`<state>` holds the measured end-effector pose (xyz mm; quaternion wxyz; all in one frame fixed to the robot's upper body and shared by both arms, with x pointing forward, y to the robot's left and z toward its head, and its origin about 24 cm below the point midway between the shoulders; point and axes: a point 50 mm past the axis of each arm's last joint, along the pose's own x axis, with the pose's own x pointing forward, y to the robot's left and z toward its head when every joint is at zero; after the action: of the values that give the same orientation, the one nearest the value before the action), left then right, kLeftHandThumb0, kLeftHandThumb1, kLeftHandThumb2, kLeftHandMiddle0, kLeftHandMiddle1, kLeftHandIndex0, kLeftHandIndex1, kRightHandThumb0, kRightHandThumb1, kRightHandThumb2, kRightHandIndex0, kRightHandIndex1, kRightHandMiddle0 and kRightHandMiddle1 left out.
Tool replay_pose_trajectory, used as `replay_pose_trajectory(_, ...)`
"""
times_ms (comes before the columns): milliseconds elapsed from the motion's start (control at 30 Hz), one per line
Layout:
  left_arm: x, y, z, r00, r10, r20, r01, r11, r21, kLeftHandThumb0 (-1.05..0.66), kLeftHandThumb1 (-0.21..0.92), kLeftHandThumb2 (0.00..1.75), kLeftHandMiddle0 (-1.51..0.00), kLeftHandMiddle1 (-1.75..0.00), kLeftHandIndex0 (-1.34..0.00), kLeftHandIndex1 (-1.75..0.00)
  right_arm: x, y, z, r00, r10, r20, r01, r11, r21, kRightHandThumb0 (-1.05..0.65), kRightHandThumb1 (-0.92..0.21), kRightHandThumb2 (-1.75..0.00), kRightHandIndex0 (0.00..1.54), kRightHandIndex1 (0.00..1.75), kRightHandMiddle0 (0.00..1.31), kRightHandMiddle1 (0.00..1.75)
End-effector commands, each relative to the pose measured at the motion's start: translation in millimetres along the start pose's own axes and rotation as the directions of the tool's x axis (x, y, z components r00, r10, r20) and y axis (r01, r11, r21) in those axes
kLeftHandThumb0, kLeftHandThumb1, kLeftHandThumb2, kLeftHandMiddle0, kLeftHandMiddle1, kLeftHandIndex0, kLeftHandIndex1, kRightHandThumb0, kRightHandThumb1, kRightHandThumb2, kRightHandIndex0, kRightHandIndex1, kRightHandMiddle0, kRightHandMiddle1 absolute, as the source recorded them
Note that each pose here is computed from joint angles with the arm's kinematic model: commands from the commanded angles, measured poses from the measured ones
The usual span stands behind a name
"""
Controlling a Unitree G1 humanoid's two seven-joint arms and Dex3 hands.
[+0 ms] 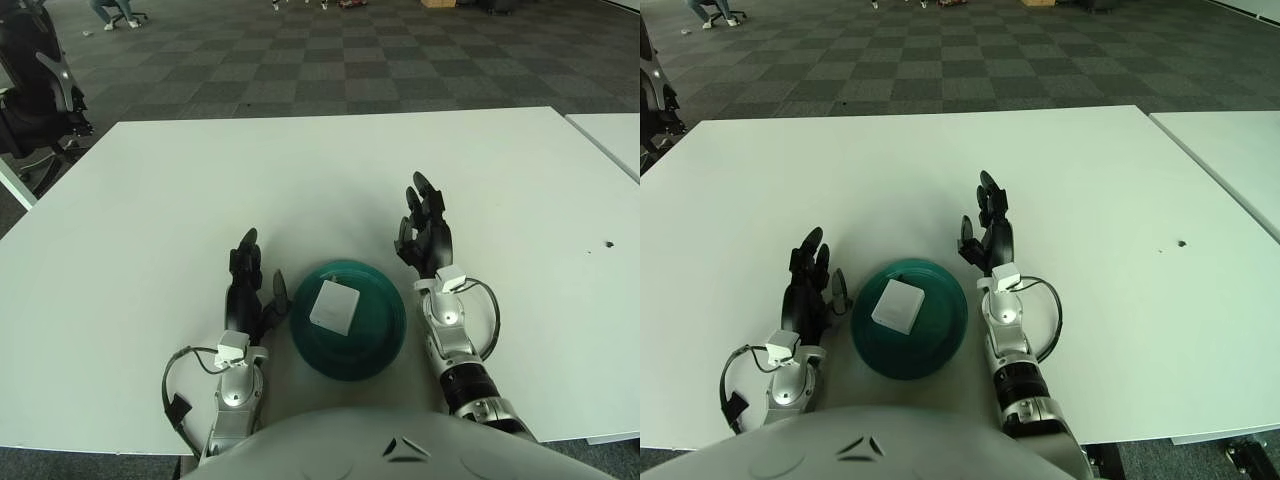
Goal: Put the charger into the plate.
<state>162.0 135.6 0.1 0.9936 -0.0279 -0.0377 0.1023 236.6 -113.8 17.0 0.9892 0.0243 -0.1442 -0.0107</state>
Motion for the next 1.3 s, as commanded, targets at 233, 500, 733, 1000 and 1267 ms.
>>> replay_pose_trajectory(233,-5.7,0.6,-15.5,0.997,0.016,-0.080,-0.016,1.000,0.007,-0.79,0.92,1.01,-0.23,-0.01,0.00,-0.52,-64.3,-22.4,-39.8,0.925,0.023,-0.380,-0.095,0.981,-0.171,-0.81,-0.92,-0.76,0.20,0.01,0.00,0.52)
replay_pose_trajectory(500,-5.7,2.5,-16.0,0.997,0.016,-0.072,-0.016,1.000,0.008,-0.77,0.92,1.01,-0.26,-0.02,0.00,-0.56,-62.6,-22.7,-37.6,0.917,0.017,-0.399,-0.125,0.961,-0.247,-0.83,-0.92,-0.82,0.24,0.01,0.00,0.65)
replay_pose_trajectory(733,-6.0,4.4,-15.7,0.997,0.020,-0.074,-0.019,1.000,0.008,-0.76,0.92,1.00,-0.26,-0.01,0.00,-0.58,-58.3,-28.2,-38.4,0.907,0.039,-0.420,-0.156,0.956,-0.249,-0.85,-0.92,-0.86,0.28,0.02,0.00,0.76)
replay_pose_trajectory(1000,-6.1,5.6,-15.6,0.997,0.015,-0.076,-0.015,1.000,0.000,-0.76,0.92,1.00,-0.26,-0.01,0.00,-0.59,-58.4,-30.3,-40.1,0.893,0.075,-0.443,-0.179,0.964,-0.199,-0.90,-0.92,-0.88,0.30,0.02,0.01,0.80)
replay_pose_trajectory(1267,-6.1,6.2,-15.5,0.997,0.013,-0.080,-0.014,1.000,-0.011,-0.74,0.92,1.00,-0.27,-0.01,0.00,-0.61,-58.3,-32.2,-41.5,0.887,0.079,-0.454,-0.177,0.968,-0.177,-0.91,-0.92,-0.89,0.31,0.02,0.02,0.81)
